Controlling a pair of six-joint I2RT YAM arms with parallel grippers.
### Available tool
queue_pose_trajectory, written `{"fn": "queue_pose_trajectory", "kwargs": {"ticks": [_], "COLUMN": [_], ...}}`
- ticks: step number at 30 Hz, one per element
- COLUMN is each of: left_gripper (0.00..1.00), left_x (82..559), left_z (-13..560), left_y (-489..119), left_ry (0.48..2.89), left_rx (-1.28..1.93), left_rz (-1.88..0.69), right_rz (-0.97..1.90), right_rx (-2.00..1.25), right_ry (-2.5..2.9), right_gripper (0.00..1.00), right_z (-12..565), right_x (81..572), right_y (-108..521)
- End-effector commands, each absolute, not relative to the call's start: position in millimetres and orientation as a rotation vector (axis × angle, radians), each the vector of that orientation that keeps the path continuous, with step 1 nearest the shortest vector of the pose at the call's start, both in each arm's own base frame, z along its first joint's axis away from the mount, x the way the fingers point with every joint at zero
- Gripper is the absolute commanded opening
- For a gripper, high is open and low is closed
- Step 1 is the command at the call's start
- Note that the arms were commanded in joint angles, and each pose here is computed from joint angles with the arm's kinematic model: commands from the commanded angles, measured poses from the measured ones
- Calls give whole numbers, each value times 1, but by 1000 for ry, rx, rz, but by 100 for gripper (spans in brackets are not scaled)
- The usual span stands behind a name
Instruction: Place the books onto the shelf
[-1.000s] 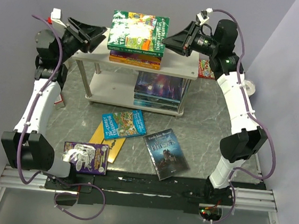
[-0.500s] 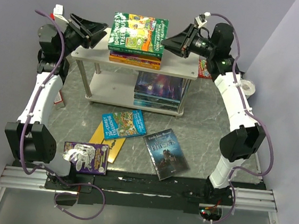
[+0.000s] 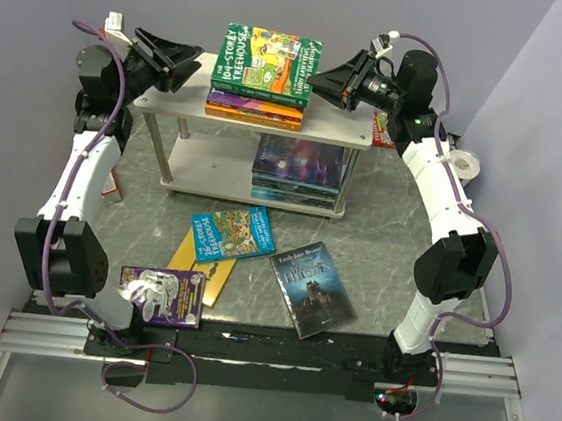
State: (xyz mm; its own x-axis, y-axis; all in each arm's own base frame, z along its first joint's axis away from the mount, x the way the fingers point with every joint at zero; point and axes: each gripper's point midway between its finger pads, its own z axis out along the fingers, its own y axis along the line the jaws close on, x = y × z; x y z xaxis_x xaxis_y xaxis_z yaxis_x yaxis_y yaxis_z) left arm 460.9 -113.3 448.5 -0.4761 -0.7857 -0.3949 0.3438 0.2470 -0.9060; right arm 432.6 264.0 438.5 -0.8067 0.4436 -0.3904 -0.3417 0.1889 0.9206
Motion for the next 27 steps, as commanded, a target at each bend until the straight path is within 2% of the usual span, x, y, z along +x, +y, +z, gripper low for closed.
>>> {"fn": "queue_pose_trajectory", "kwargs": {"ticks": [1,9,12,16,24,27], "left_gripper": [60,60,60,61,63,64], "left_x": [452,454,454,454,457,458], "left_z": [476,469,469,468,463,462], "left_y": [-114,-113,-112,-110,-100,-89], "left_ry": [1466,1483,1481,1480,1490,1490], "left_rx": [-351,-370,-369,-374,-406,-436], "left_rz": [-1452,-1436,-1437,-1435,-1414,-1377], "right_rz": [1669,1656,1635,1613,1579,1541], "right_rx": [-18,-31,-22,-16,10,23], "right_ry": [1731,1816,1829,1851,1883,1878], "right_gripper": [0,0,11,33,54,57], "right_z": [479,466,463,459,451,454], "right_x": [423,421,420,418,419,419], "right_y": [257,257,254,253,249,239]}}
